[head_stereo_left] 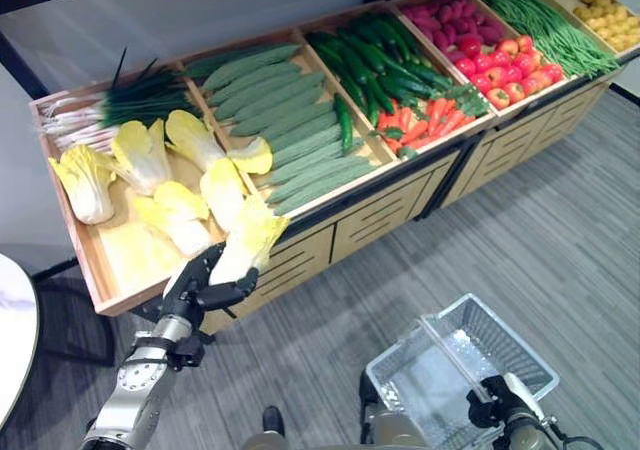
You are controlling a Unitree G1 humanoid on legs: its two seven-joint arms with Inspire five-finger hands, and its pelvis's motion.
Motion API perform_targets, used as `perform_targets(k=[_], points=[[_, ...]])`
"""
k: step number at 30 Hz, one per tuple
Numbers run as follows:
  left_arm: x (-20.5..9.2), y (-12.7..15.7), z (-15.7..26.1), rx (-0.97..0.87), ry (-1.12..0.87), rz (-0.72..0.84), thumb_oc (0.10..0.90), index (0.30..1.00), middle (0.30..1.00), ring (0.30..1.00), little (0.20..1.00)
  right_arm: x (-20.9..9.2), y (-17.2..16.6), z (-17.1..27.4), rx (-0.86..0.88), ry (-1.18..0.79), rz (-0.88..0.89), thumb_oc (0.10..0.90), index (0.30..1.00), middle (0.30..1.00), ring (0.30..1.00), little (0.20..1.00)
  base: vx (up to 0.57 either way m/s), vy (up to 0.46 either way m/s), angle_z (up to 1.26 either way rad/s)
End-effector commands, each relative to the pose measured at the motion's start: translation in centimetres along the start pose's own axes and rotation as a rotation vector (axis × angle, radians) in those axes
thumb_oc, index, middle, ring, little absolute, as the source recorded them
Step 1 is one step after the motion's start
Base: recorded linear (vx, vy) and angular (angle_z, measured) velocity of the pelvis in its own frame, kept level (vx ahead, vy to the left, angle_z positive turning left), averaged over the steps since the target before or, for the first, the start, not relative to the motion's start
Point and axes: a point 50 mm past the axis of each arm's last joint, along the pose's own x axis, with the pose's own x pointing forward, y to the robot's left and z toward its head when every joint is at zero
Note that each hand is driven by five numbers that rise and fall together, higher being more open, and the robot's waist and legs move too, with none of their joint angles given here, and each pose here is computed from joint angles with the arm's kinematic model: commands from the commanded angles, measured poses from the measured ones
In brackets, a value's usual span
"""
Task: Get the vegetables into the basket
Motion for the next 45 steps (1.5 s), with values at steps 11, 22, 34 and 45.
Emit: perform_targets(k=[11,22,34,45], points=[[3.6,-1.7,7.4,0.096,-0.318,-0.105,0.400,0.300,0.300,0.300,0.300,0.8,-4.8,3.9,0.023,-0.183,-0.170,0.400,0.300,0.300,0.300,0.300,-0.11,0.150,-0.43],[2.6,-1.0,6.6,0.110,-0.283,-0.081,0.400,0.300,0.300,0.300,0.300,0.7,-4.1,3.7,-0.020,-0.176,-0.149,0.400,0.300,0.300,0.300,0.300,-0.05,0.016,-1.11],[3.4,-2.8,7.2,0.064,-0.317,-0.142,0.400,0.300,0.300,0.300,0.300,0.4,-6.0,3.3,-0.005,-0.196,-0.213,0.400,0.300,0.300,0.300,0.300,0.11,-0.180,-0.16],[3.2,-3.7,7.6,0.077,-0.351,-0.183,0.400,0.300,0.300,0.300,0.300,1.2,-9.4,6.4,-0.054,-0.283,-0.281,0.400,0.300,0.300,0.300,0.300,0.13,0.070,-1.05]])
